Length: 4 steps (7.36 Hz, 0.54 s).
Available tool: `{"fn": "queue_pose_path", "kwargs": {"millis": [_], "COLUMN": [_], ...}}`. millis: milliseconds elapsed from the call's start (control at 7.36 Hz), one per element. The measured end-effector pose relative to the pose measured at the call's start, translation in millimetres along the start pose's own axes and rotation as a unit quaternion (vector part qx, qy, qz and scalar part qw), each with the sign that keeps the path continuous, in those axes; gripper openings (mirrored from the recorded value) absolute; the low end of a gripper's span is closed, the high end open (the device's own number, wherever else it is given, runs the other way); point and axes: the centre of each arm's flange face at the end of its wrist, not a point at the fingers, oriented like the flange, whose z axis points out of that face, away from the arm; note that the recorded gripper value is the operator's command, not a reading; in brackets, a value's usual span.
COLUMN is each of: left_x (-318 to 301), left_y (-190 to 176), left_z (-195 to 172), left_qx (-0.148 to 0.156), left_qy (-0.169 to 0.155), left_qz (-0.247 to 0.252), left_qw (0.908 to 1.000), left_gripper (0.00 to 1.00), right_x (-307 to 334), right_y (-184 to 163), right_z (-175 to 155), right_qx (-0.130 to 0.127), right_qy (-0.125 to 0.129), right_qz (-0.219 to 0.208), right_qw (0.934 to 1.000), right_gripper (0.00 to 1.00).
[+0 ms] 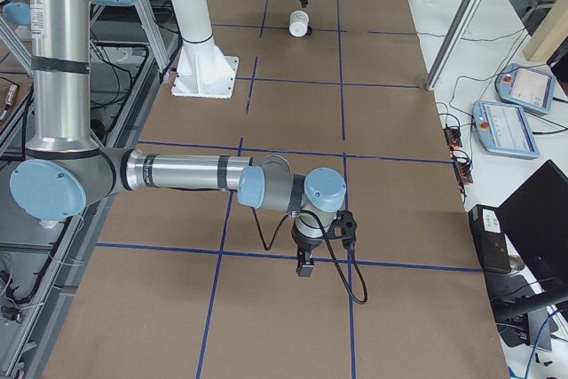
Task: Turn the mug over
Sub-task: 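Move the left gripper toward the open end of the sideways white mug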
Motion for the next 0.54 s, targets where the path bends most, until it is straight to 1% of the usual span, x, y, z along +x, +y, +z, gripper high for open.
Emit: {"fn": "queue_pose_path", "kwargs": {"millis": [136,407,543], "left_x": [-5,-11,-15], "left_y": [2,6,8], "left_z": [3,17,27], "left_qx": [-0.007,-0.018,-0.024], "left_qy": [0.011,0.022,0.027], "left_qz": [0.001,-0.006,-0.011], "left_qw": [0.9999,0.9996,0.9993], "left_gripper": [1.00,1.00,0.98], "right_x": [0,0,0], "right_y": [0,0,0], "right_z": [0,0,0], "right_qx": [0.000,0.000,0.000], "right_qy": [0.000,0.000,0.000], "right_qz": [0.000,0.000,0.000], "right_qw": [1.0000,1.0000,1.0000], "right_gripper": [1.00,1.00,1.00]}}
